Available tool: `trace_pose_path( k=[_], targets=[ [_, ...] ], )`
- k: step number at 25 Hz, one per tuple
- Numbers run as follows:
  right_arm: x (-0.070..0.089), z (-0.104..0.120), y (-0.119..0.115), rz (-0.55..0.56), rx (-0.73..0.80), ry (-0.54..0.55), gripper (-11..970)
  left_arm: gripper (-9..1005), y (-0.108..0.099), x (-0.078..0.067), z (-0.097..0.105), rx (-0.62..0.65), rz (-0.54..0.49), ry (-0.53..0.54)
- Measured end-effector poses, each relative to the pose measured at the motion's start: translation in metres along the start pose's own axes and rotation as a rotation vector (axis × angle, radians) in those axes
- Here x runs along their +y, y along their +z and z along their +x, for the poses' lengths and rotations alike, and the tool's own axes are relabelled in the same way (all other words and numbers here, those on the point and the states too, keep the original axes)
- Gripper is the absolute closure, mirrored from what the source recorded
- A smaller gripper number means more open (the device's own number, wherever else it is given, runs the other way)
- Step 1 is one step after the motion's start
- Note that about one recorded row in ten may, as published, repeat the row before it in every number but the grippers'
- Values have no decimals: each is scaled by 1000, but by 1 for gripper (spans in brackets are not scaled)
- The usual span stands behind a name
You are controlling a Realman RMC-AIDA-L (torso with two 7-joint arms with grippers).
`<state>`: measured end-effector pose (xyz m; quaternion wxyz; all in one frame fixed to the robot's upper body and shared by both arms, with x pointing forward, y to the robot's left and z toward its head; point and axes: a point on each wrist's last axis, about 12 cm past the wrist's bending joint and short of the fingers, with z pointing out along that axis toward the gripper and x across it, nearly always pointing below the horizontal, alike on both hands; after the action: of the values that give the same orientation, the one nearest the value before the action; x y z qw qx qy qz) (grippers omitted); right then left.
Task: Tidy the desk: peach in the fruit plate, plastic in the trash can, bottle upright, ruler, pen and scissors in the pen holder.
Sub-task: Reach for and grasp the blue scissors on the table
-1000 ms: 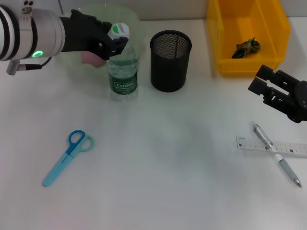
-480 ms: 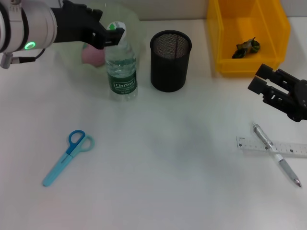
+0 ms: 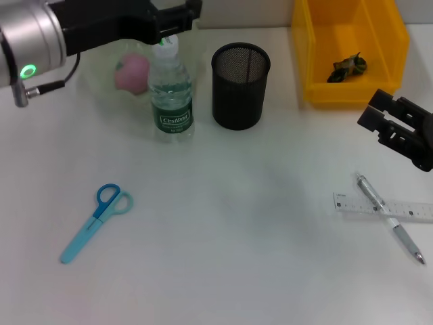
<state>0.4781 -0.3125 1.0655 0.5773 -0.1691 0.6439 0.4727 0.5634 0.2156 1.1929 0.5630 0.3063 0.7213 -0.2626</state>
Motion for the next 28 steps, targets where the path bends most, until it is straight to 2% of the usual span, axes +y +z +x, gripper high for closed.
trace_pose_path(
  k=[3,9,12,15,20,28],
  targets=[
    [0,0,-1,4,-1,0,254,289,-6,1,14,-79,42,-42],
    [0,-1,-5,4,-3,-4,254,292,-25,1,61,-266,219,-133],
    [0,-2,-8,6,-1,-7,254,294,-34,-8,86,-336,342,-120],
    [0,-3,-12,12,1,-6,254,296,-38,-18,103,-334,424,-96],
    [-1,-6,-17,15,-3,-8,254,299,-38,-27,115,-263,476,-88],
    [0,-8,-19,3,2,2,254,302,-41,-29,121,-247,473,-91]
  ],
)
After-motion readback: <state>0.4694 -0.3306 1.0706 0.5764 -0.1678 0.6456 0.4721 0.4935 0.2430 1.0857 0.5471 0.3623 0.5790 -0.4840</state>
